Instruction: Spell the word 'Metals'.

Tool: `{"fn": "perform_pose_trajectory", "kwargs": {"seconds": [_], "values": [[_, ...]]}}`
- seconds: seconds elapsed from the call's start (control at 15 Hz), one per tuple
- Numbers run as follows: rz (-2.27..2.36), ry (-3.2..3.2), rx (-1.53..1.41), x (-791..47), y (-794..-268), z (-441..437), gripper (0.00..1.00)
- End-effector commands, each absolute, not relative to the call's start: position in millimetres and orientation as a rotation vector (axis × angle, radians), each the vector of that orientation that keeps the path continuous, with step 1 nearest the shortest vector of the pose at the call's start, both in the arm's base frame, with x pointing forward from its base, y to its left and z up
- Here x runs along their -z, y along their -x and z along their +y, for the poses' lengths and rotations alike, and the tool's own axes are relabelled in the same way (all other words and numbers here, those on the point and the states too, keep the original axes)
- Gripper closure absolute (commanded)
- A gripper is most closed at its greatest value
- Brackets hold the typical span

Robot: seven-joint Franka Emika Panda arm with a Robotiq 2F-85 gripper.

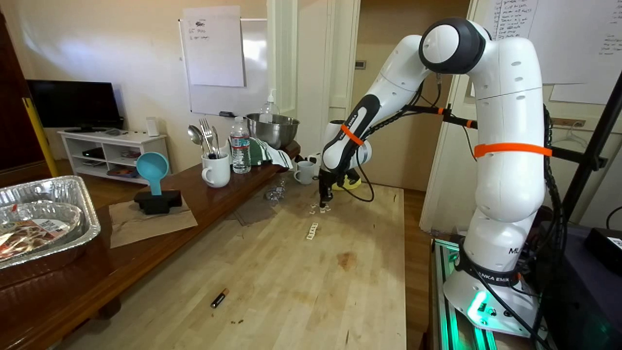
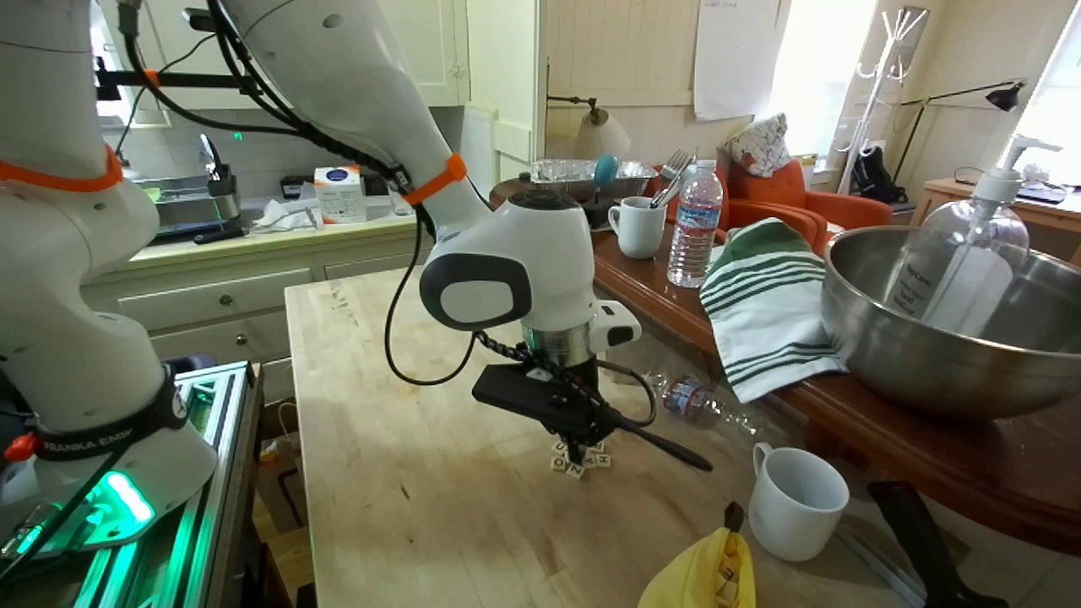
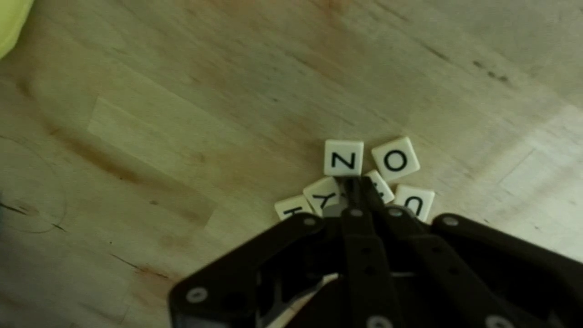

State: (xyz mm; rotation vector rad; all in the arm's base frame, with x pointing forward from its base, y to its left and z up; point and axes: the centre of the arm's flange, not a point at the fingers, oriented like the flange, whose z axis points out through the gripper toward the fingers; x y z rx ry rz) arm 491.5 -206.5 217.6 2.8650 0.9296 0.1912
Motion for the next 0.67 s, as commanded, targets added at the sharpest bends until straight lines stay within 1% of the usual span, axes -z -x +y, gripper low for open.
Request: {"fn": "perform_pose_trajectory", "kwargs": {"seconds": [0.0, 0.6], "values": [[0.896, -2.891, -0.151, -209.3, -493.1, -201.3, 1.00], [0.510, -2.927, -0.184, -201.0, -522.8, -180.4, 1.00]]}}
